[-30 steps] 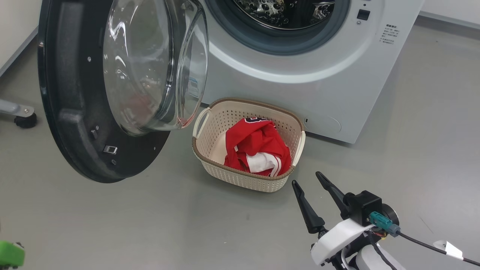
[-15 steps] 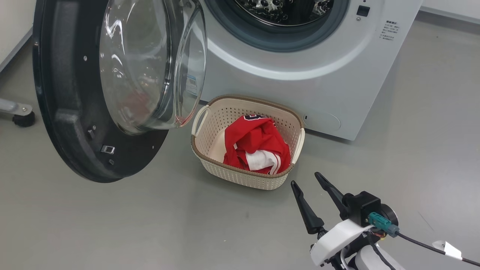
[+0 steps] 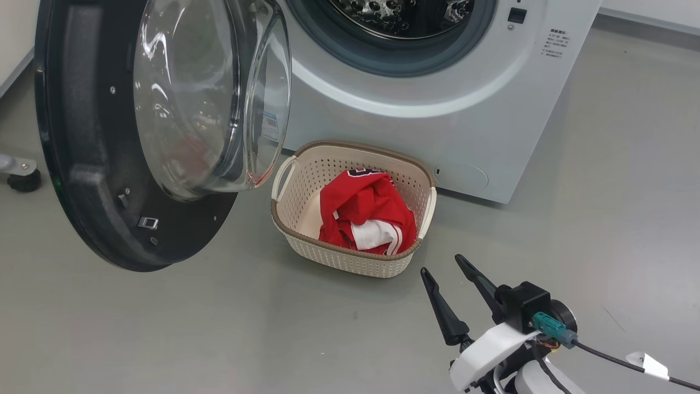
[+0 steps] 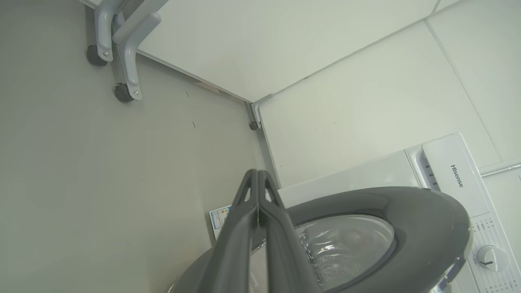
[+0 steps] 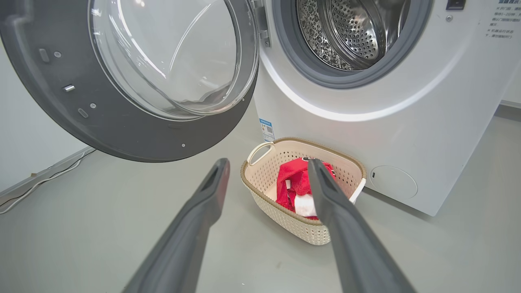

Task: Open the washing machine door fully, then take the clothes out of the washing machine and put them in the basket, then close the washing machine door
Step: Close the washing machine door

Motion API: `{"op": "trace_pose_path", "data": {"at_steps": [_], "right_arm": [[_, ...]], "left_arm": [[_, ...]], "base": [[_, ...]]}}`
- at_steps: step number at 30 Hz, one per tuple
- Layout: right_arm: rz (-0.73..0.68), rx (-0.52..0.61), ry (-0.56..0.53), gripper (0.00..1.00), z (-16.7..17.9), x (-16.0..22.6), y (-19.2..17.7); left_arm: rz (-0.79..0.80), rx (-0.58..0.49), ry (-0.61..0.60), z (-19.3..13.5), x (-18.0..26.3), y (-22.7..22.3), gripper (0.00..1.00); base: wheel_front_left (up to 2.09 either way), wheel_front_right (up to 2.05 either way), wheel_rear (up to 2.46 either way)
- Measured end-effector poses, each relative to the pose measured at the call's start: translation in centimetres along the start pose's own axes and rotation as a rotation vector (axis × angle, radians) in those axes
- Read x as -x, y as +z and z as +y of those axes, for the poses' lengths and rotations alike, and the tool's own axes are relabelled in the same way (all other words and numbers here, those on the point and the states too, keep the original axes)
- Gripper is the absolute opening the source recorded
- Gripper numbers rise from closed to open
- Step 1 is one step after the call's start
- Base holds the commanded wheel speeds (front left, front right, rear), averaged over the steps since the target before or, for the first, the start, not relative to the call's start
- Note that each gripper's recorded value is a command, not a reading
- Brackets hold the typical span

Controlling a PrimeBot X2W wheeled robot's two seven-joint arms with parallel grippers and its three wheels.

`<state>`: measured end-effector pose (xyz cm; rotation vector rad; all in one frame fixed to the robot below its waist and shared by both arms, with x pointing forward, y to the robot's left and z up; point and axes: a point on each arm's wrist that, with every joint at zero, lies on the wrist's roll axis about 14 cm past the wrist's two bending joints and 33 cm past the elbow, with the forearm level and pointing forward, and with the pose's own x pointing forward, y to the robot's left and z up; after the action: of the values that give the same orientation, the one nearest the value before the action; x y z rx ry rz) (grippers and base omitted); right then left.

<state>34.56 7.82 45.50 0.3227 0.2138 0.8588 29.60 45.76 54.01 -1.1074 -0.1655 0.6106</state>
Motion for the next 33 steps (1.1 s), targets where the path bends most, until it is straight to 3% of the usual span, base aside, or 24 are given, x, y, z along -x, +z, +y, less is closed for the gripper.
{"op": "trace_pose_path", "data": {"at_steps": [5, 12, 20, 26, 33], "right_arm": [[0.004, -0.001, -0.001, 1.0, 0.0, 0.1, -0.1], [0.002, -0.002, -0.004, 1.0, 0.0, 0.3, -0.2], [0.001, -0.007, -0.012, 1.0, -0.3, 0.3, -0.2], [-0.005, -0.011, -0.016, 1.0, -0.7, 0.2, 0.0], [-0.004, -0.014, -0.043, 1.0, -1.7, 0.5, -0.1]], "left_arm": [[0.092, 0.17, 0.041, 0.6, -0.6, -1.8, 0.0], [0.174, 0.273, 0.021, 0.0, -1.1, -3.2, 0.0], [0.277, 0.3, 0.03, -0.2, -1.6, -5.4, 0.0], [0.358, 0.359, 0.111, 2.0, -1.8, -8.2, 0.0], [0.44, 0.368, 0.077, -0.1, -3.0, -10.5, 0.0]], "base": [[0.0, 0.0, 0.0], [0.0, 0.0, 0.0], [0.0, 0.0, 0.0], [0.0, 0.0, 0.0], [0.0, 0.0, 0.0]]}}
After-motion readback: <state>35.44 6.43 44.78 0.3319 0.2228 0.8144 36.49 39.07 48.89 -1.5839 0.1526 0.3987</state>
